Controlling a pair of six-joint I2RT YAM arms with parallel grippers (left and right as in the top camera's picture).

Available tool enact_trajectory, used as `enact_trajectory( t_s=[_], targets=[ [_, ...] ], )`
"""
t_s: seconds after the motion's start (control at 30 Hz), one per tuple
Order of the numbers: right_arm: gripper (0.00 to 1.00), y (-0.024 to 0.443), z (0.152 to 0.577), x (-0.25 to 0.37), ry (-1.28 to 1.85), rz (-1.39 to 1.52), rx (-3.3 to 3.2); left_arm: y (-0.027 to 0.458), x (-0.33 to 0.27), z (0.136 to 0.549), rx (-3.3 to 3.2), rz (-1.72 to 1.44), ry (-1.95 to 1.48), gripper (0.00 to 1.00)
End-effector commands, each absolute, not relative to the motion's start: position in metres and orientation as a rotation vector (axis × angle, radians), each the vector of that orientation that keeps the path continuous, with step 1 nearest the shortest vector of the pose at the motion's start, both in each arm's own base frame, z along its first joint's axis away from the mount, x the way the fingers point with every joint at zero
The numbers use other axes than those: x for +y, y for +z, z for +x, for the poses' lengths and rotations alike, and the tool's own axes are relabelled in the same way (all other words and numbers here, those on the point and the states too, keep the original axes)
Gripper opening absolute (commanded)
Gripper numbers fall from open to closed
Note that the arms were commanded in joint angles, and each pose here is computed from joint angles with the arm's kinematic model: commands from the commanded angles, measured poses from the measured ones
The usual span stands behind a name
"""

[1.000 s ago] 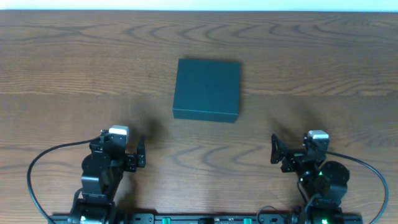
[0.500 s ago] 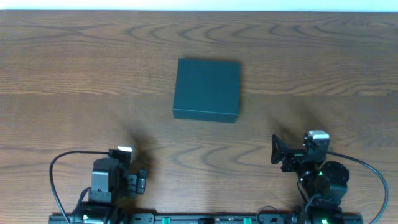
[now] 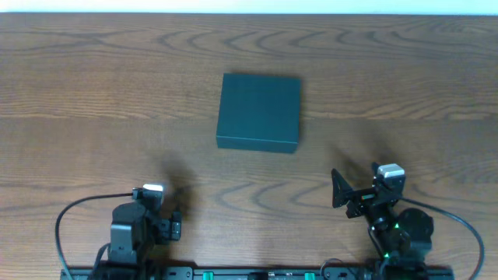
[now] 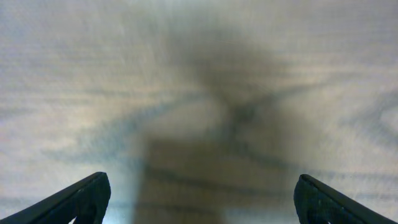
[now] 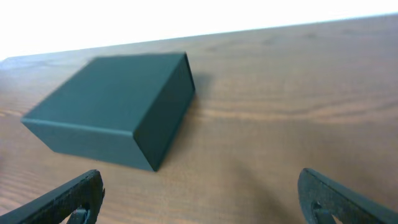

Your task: Pack container

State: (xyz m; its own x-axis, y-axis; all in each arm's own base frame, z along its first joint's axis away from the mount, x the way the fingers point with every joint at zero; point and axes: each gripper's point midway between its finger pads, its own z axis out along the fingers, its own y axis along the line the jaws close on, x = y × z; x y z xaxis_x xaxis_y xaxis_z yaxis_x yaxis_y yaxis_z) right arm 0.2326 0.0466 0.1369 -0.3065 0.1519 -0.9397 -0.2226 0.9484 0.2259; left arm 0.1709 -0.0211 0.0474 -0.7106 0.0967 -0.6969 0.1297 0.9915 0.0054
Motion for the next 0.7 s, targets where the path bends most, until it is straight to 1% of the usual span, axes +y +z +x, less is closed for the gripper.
enact_trajectory(
  t_s=[0.0,0.1,0.67],
  targets=[
    [0.99,0.1410,0.2306,0.0489,0.382,-0.056,1.807,0.0506,-0.0186,0.1731,2.308,0.139,-0.044,0.95],
    [0.99,0.1495,0.2295,0.0491,0.379,-0.064,1.768,0.0591,-0.0188,0.1764,2.254,0.134,-0.046,0.95],
    [0.99,0.1487,0.2294,0.0491,0.379,-0.064,1.771,0.0587,-0.0145,0.1770,2.255,0.106,-0.033,0.95]
  ],
)
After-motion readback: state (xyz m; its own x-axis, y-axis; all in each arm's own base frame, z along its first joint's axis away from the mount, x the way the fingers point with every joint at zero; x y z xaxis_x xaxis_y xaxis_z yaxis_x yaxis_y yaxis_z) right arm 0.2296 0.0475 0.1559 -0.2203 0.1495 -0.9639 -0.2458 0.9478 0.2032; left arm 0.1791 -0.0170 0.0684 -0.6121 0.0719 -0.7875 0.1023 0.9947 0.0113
